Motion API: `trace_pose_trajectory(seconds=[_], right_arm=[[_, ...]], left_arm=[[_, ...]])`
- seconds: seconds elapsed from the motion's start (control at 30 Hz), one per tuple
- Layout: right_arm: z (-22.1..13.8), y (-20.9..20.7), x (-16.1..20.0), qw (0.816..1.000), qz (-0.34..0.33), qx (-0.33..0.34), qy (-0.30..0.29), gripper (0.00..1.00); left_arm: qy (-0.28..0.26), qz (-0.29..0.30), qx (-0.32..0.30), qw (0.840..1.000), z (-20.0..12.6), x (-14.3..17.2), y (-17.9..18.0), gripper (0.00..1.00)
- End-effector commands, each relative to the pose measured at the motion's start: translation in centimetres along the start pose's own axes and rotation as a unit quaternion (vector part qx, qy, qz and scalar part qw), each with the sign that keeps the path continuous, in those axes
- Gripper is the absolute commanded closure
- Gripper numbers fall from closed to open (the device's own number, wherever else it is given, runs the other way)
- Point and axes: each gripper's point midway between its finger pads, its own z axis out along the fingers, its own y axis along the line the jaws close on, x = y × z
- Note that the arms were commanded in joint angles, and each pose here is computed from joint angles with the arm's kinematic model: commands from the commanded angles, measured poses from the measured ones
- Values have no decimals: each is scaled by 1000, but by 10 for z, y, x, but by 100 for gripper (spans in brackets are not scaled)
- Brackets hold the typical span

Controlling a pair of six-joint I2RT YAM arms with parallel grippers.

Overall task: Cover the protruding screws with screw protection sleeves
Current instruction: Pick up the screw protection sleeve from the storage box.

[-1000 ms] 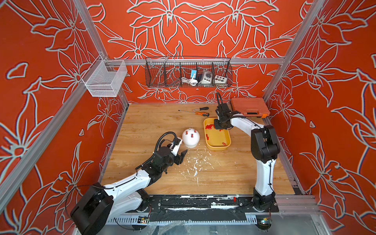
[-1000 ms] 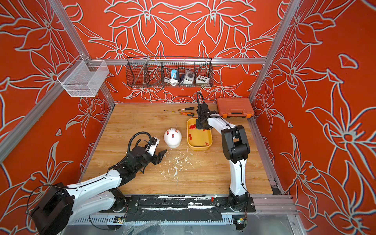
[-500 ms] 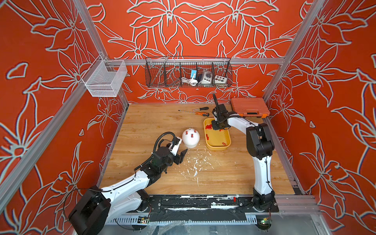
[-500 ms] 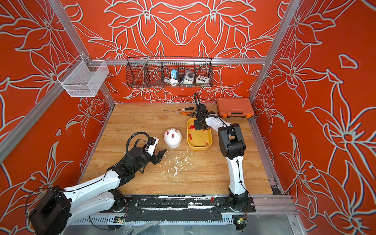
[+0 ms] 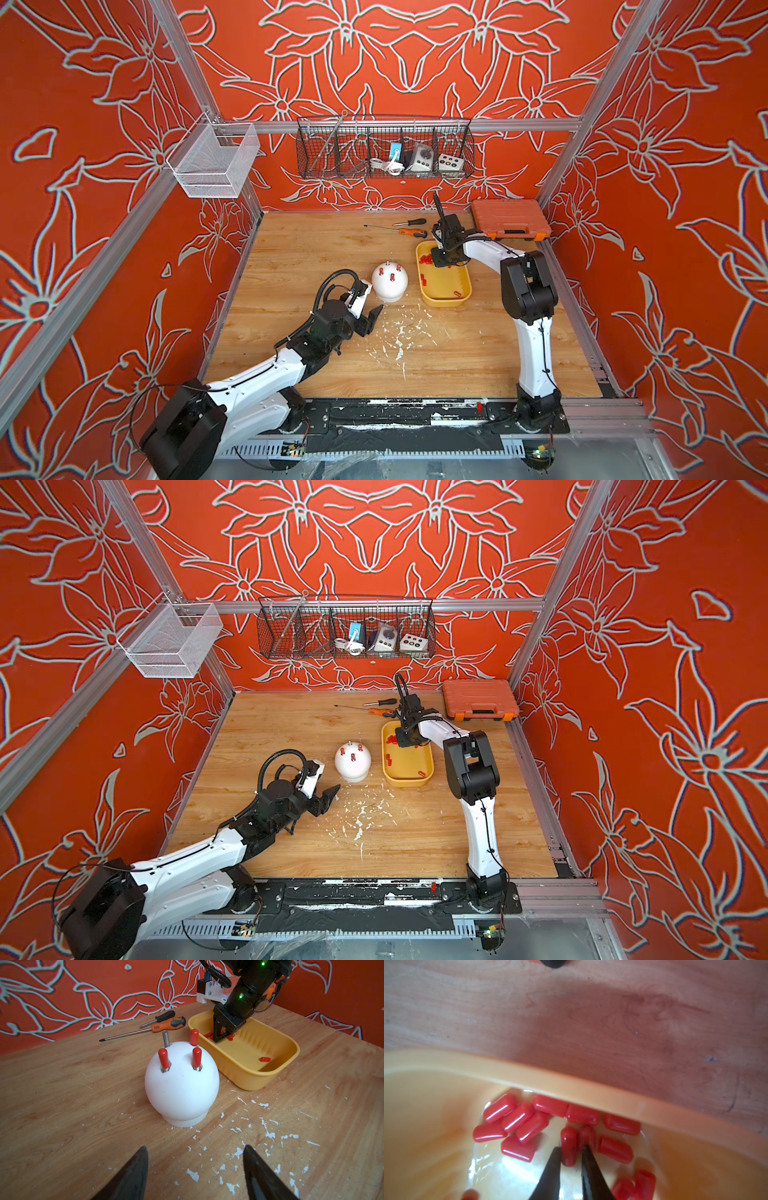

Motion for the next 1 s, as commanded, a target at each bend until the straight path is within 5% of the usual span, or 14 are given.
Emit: trace_pose_trajectory(seconds=[0.0, 0.27, 0.47, 0.7, 0.83, 0.97], right_arm=[[3, 3, 2, 1000, -3, -8, 4, 86], [-27, 10, -6, 999, -3, -24, -26, 100], [-63, 24, -1, 996, 3, -64, -62, 100], [-108, 55, 26, 981, 5, -160, -108, 100], [-142, 84, 47, 959, -25, -248, -138, 100], [-192, 116, 64, 911, -62, -356, -198, 100]], left_arm=[[-10, 1, 2, 1000, -1, -11, -2, 30], [-18, -13, 2, 1000, -5, -15, -2, 30], [-54, -20, -4, 998, -16, -24, 1, 29], [-38, -29, 1, 999, -11, -21, 0, 33], [-37, -57, 30, 997, -9, -30, 2, 38], [-89, -135, 115, 980, -24, -63, 7, 40]])
